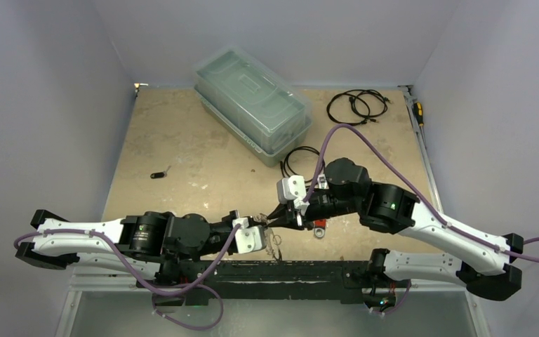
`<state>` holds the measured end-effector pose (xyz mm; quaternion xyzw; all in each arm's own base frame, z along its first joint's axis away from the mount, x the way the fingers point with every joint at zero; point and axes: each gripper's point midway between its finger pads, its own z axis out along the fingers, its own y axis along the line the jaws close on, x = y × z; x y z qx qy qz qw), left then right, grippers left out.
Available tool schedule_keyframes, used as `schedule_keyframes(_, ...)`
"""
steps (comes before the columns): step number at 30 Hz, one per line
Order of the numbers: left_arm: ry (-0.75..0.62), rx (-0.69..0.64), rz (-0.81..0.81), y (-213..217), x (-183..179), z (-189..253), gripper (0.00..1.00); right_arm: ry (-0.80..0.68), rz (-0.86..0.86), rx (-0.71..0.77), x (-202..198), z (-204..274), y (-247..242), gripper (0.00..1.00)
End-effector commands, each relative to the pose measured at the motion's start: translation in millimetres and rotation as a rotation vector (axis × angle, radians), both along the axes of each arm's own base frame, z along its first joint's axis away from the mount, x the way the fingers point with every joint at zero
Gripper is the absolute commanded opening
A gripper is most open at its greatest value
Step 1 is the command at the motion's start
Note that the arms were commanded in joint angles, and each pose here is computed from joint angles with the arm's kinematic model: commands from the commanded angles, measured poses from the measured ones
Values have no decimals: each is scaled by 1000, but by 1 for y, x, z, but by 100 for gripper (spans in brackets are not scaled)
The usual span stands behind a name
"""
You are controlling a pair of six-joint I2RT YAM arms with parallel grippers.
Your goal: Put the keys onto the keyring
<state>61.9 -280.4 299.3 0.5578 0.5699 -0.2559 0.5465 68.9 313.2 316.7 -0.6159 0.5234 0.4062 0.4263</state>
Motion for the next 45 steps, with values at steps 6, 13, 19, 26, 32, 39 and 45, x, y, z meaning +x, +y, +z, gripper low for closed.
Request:
schedule_keyframes(6, 8, -68, 19, -2, 2, 16, 0, -23, 22, 38, -1, 10, 6, 9)
schedule_keyframes(13, 10, -88, 35, -1, 4, 22, 0, -68, 17, 110, -1, 22, 1, 0)
schedule_keyframes(19, 19, -169, 30, 6, 4, 40, 43, -121, -29, 238, 3, 45, -4, 0)
schedule_keyframes(26, 28, -243, 5, 12, 0, 52, 45, -158, -53, 401, 0, 65, -16, 0)
schedule_keyframes(32, 25, -250, -19, -1, -4, 50, 37, -156, -44, 427, -3, 67, -17, 0)
schedule_keyframes(39, 14, -234, -24, -14, -5, 50, 34, -149, -35, 425, -6, 64, -18, 0)
schedule_keyframes(45, 14, -242, -15, -16, -3, 52, 26, -147, -31, 422, -7, 62, -20, 0)
